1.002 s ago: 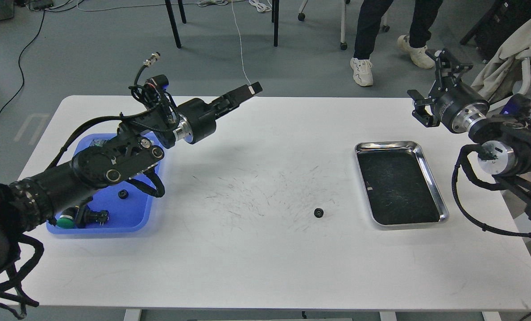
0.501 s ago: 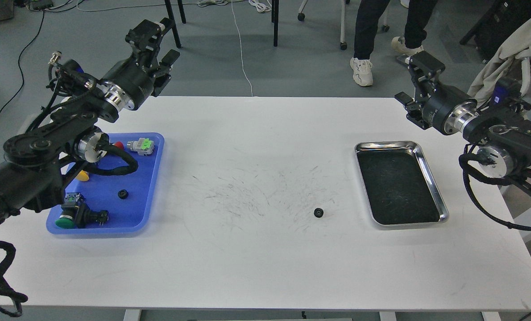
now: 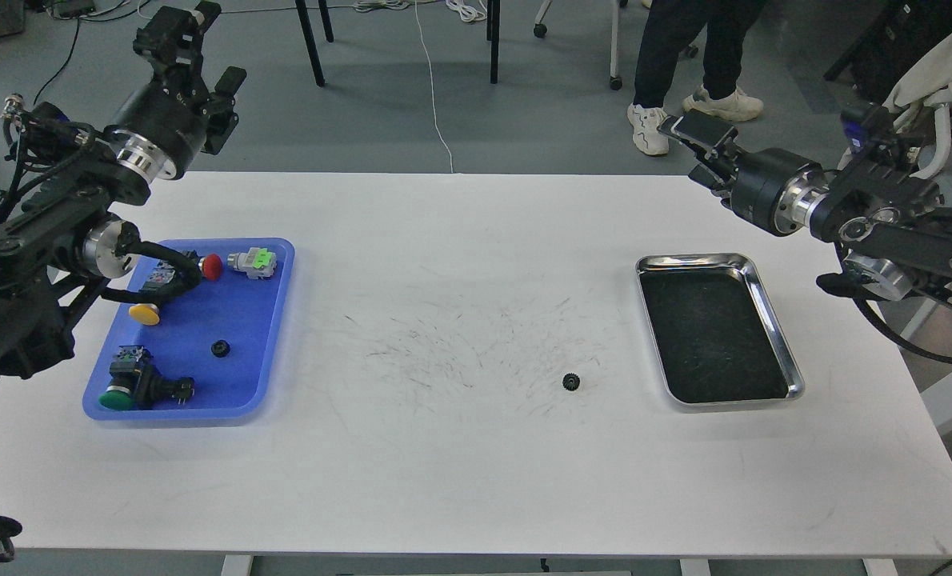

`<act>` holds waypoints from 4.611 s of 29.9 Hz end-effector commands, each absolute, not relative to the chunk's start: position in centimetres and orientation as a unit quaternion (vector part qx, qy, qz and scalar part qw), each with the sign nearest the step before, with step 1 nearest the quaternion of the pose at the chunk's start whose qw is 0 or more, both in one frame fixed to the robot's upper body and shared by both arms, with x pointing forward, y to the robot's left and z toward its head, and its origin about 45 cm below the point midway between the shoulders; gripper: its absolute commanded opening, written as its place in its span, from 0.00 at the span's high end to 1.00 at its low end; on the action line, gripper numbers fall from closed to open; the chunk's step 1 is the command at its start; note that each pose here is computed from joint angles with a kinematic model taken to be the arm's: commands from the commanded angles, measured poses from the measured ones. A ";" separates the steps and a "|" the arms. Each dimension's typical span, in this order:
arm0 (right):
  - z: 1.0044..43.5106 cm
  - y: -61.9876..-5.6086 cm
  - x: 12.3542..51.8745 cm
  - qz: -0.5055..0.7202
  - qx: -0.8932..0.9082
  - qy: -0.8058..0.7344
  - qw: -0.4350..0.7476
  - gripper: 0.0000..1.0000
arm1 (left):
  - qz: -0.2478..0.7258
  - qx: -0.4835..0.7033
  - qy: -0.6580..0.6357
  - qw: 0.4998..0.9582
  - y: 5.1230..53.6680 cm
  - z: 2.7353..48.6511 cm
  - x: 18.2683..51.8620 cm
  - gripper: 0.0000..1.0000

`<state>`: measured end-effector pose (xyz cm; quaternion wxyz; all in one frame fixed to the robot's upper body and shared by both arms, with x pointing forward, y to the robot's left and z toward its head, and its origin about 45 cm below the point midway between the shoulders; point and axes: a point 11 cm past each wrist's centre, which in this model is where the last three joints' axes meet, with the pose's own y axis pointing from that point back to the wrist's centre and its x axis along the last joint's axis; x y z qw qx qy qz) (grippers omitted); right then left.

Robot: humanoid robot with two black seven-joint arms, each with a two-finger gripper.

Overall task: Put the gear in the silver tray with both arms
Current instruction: 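Reach the right gripper down to the black gear on the table, then close the right gripper on the black gear, then lift the gear and move the right gripper over the silver tray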

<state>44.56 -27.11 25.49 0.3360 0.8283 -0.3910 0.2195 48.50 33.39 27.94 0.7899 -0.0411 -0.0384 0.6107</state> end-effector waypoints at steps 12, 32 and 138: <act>23.5 -20.2 41.8 0.365 0.814 -0.142 0.429 0.02 | 0.606 -0.029 -0.041 0.794 35.9 28.3 47.8 0.04; 19.0 -15.6 37.2 0.460 0.762 0.133 0.437 0.02 | 0.607 -0.022 0.072 0.791 36.9 26.6 47.7 0.04; 15.1 -17.6 37.2 0.500 0.668 0.257 0.488 0.85 | 0.620 -0.035 0.098 0.777 36.3 24.6 47.8 0.04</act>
